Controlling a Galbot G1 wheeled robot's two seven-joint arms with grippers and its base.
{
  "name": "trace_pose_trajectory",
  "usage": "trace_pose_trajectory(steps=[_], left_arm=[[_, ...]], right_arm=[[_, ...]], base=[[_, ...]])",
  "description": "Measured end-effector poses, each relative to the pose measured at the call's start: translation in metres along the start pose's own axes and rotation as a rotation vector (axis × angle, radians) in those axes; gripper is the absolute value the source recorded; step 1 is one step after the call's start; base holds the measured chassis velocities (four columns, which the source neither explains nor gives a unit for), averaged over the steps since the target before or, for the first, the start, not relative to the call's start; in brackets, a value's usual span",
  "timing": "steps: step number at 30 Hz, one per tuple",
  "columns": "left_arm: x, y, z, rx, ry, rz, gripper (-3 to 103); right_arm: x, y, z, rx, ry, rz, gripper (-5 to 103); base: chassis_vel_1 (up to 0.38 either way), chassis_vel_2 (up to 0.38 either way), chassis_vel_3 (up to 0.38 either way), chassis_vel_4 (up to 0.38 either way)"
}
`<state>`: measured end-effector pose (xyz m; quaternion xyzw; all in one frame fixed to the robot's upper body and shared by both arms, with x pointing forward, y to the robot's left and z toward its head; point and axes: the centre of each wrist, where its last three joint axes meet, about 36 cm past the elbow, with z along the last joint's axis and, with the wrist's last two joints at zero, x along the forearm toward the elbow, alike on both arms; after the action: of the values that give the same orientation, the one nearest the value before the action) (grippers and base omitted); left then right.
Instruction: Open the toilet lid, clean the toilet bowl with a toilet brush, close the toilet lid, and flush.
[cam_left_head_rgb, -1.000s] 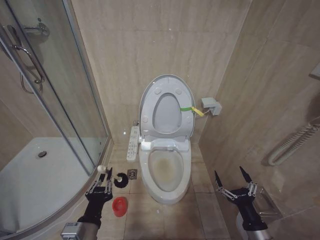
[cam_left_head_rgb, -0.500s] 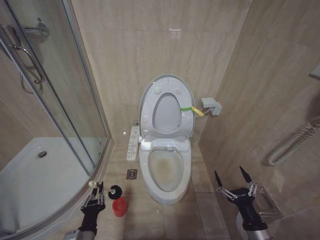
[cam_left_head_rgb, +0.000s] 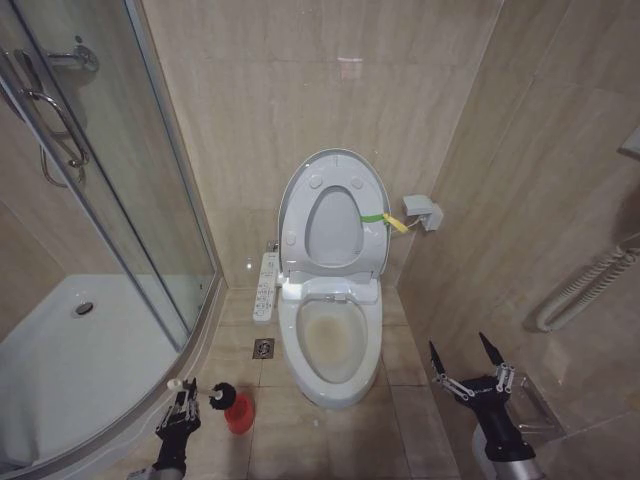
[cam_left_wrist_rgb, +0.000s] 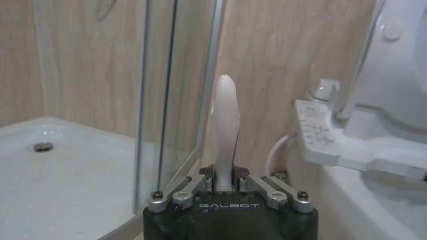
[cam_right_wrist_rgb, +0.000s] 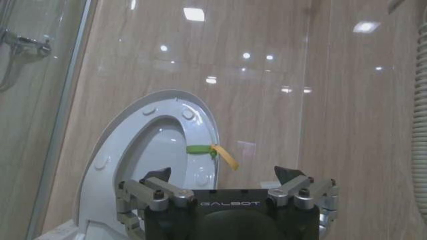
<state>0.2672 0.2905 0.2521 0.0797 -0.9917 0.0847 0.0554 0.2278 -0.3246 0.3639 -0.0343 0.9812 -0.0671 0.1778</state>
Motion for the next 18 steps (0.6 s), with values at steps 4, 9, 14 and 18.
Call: trace_pose_trajectory(steps=[4,9,14,18], left_arm=[[-0.015,0.011,0.017,0.004,-0.005,-0.007,18],[-0.033,0.013,0.025,0.035,-0.019,0.020,18],[-0.049,0.003,0.028,0.069,0.001,0.041,18],[-0.052,-0.003,0.038,0.074,0.038,0.039,18]], right_arm=[[0.000,0.000,0.000,0.000,0.000,0.000,100],[0.000,0.000,0.000,0.000,0.000,0.000,100],[0.000,0.000,0.000,0.000,0.000,0.000,100],[0.000,0.000,0.000,0.000,0.000,0.000,100]], base=[[0.000,0.000,0.000,0.000],[0.000,0.000,0.000,0.000],[0.000,0.000,0.000,0.000],[0.000,0.000,0.000,0.000]])
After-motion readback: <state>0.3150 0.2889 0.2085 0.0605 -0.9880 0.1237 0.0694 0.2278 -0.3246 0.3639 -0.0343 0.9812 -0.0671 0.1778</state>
